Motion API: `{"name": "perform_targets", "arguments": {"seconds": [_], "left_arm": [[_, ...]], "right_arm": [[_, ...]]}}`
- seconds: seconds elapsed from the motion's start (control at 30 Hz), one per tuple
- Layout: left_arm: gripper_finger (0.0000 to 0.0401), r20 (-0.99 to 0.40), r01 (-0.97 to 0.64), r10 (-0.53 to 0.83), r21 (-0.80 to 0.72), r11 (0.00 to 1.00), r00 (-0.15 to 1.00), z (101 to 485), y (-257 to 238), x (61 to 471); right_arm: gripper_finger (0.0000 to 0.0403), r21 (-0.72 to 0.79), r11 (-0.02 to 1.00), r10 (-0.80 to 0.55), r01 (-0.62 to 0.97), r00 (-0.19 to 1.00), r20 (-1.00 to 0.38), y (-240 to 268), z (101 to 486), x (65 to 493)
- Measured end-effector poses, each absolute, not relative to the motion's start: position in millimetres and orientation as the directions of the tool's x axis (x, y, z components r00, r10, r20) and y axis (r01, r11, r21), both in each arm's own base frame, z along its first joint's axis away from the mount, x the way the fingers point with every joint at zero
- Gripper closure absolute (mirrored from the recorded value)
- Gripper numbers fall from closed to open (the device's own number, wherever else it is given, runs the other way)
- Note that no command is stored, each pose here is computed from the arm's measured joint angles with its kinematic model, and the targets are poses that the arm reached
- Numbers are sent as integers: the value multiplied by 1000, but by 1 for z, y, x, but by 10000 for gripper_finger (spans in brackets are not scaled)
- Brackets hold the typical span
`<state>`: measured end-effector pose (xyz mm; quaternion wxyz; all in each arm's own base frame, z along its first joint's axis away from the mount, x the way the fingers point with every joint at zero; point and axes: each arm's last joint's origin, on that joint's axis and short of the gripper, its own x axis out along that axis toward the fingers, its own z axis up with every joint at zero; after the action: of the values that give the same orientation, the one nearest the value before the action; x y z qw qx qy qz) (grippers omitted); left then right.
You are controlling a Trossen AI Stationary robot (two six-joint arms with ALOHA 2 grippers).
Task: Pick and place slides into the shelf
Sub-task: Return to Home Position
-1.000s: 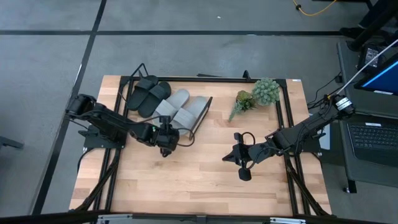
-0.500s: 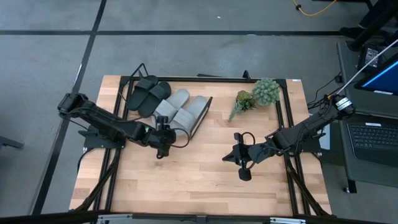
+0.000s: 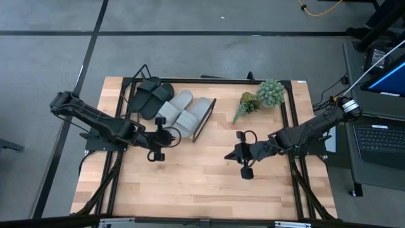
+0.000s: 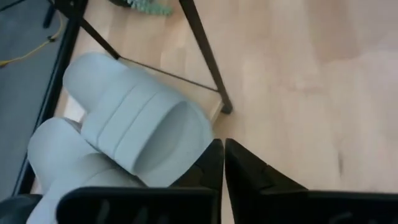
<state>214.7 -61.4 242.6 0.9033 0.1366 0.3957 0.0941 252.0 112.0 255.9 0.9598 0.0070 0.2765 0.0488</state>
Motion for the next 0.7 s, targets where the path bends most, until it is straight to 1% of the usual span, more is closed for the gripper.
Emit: {"name": "perform_targets", "arguments": {"seconds": [0.1, 0.23, 0.33, 0.47, 0.53, 0.63, 0.7], "left_arm": [[394, -673, -69, 266, 305, 950, 690, 249, -60, 210], [399, -645, -82, 260, 292, 953, 719, 259, -57, 202], [400, -625, -89, 260, 292, 952, 736, 266, -54, 195], [401, -575, -146, 312, 318, 937, 757, 278, -46, 182], [401, -546, -154, 314, 318, 935, 777, 285, -41, 176], [401, -521, -132, 274, 294, 947, 808, 294, -34, 167], [401, -479, -101, 217, 255, 962, 851, 295, -31, 163]], "right_arm": [[398, 63, 994, 113, -94, 843, -526, 102, 259, 254], [398, 54, 992, 125, -113, 857, -500, 88, 269, 253], [398, 28, 992, 121, -122, 873, -472, 79, 278, 249], [398, -28, 992, 98, -126, 882, -461, 67, 288, 239], [398, -52, 991, 88, -125, 885, -458, 62, 292, 233], [398, -70, 986, 106, -154, 885, -454, 56, 298, 225], [398, -78, 980, 133, -183, 893, -429, 52, 300, 222]]}}
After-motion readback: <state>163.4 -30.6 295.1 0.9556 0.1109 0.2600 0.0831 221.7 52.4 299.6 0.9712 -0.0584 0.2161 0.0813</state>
